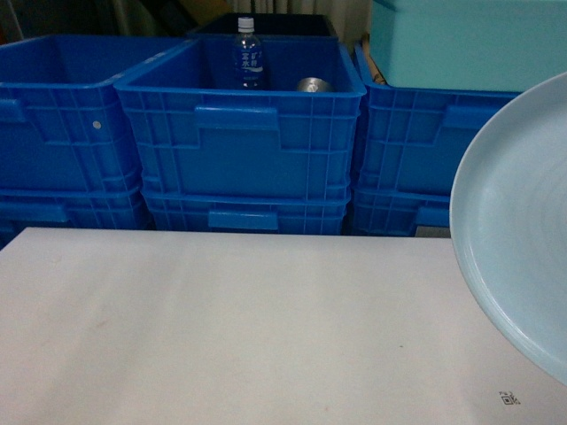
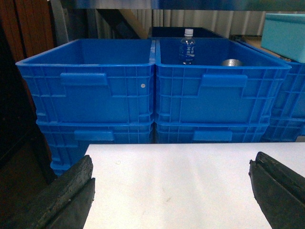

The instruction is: Place blue tray on left shelf second layer neatly

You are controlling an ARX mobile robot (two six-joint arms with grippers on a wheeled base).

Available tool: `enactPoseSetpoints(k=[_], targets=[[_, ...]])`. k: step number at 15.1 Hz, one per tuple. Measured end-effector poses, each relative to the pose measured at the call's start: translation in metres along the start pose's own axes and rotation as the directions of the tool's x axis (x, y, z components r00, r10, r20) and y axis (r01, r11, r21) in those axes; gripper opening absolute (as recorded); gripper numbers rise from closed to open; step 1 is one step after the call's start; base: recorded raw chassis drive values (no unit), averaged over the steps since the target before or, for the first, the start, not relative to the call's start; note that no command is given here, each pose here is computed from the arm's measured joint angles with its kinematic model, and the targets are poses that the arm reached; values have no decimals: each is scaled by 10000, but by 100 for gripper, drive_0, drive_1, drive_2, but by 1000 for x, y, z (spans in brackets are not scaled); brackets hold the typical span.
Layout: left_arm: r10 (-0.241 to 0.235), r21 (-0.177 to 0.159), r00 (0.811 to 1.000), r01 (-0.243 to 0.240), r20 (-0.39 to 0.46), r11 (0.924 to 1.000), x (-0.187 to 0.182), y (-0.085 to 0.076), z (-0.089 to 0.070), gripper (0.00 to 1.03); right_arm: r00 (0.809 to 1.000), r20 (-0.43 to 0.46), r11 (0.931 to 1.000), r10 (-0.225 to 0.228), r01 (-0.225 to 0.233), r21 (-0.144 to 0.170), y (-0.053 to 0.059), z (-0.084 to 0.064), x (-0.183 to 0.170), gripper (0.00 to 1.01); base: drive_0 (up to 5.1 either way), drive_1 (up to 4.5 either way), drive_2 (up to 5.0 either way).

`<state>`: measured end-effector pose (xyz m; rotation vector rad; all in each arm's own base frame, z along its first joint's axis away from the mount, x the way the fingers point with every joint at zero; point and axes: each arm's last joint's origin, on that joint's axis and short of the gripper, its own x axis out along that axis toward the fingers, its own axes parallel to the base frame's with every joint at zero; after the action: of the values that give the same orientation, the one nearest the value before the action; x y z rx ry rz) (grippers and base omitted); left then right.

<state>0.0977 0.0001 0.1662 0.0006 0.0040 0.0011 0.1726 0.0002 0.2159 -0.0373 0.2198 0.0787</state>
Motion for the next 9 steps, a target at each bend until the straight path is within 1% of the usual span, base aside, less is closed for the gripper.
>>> enactPoseSetpoints(k=[2, 3, 5, 6, 9], targets=[[0, 0, 10000, 0, 0, 10000, 0, 0, 0, 98, 9999, 111, 9999, -5, 3, 123, -1, 1, 0, 2, 0, 0, 0], [0, 0, 10000, 0, 0, 10000, 0, 0, 0, 98, 9999, 137, 9996, 16, -20, 282, -2, 1, 0, 2, 0, 0, 0], [0, 0, 10000, 0, -4, 10000, 0, 0, 0, 98, 9994, 211, 9965, -276, 258, 798, -8, -1, 1, 2, 0, 0, 0], [0, 0, 10000, 0, 0, 10000, 0, 0, 0, 98, 9994, 208, 9956, -268, 248, 905, -8, -1, 1, 2, 0, 0, 0], [0, 0, 10000, 0, 0, 10000, 0, 0, 0, 98, 9994, 204, 9956, -268, 248, 905, -8, -1, 1, 2, 0, 0, 0]])
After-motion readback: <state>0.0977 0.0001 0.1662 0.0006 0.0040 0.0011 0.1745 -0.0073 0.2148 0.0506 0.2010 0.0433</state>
